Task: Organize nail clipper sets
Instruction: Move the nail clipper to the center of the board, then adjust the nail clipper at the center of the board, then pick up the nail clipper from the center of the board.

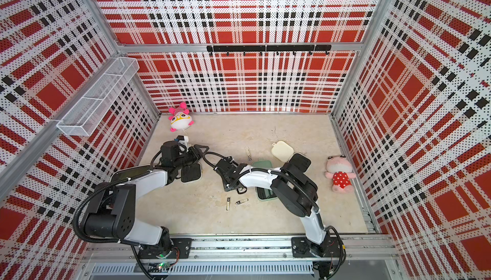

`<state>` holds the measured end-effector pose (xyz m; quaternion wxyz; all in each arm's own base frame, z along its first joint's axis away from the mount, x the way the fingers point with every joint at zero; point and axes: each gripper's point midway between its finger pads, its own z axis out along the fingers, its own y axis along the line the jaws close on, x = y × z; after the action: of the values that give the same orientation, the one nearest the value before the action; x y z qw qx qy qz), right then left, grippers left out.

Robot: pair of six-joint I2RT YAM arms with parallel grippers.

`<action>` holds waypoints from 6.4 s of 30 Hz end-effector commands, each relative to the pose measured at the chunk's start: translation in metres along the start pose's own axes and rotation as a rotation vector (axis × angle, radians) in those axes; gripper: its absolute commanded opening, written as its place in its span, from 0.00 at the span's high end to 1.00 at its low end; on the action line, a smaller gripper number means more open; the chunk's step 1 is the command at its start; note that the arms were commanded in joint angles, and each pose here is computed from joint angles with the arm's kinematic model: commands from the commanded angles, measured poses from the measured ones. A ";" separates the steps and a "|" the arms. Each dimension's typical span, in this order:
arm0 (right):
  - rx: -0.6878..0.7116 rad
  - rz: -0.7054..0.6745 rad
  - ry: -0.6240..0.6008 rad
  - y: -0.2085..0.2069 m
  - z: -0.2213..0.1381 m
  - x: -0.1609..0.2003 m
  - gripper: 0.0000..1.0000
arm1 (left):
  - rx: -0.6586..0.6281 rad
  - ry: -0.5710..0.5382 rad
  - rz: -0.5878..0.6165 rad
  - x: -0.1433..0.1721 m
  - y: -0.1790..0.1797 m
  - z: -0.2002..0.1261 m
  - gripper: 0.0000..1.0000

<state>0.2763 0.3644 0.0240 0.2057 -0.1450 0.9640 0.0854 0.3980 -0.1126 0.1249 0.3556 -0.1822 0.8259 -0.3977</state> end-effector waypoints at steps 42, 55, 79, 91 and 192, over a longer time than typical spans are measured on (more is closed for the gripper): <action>-0.122 -0.018 0.008 0.053 -0.007 -0.003 0.55 | 0.005 -0.107 0.043 -0.058 -0.014 -0.036 0.38; -0.284 -0.074 0.045 0.088 -0.008 0.002 0.54 | -0.008 -0.156 0.027 -0.082 -0.002 -0.054 0.38; -0.144 0.018 0.083 0.032 0.013 0.014 0.50 | -0.013 -0.116 0.032 -0.064 -0.002 -0.040 0.38; -0.135 0.060 0.087 0.009 0.008 0.027 0.49 | -0.008 -0.082 0.045 -0.046 -0.013 -0.025 0.38; -0.067 -0.267 0.151 0.002 -0.010 0.046 0.38 | 0.012 -0.049 0.037 -0.031 -0.018 -0.012 0.38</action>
<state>0.2476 0.3594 0.0212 0.1657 -0.2833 0.9412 0.0804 0.4096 -0.0940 0.1564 0.3804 -0.1809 0.8211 -0.3851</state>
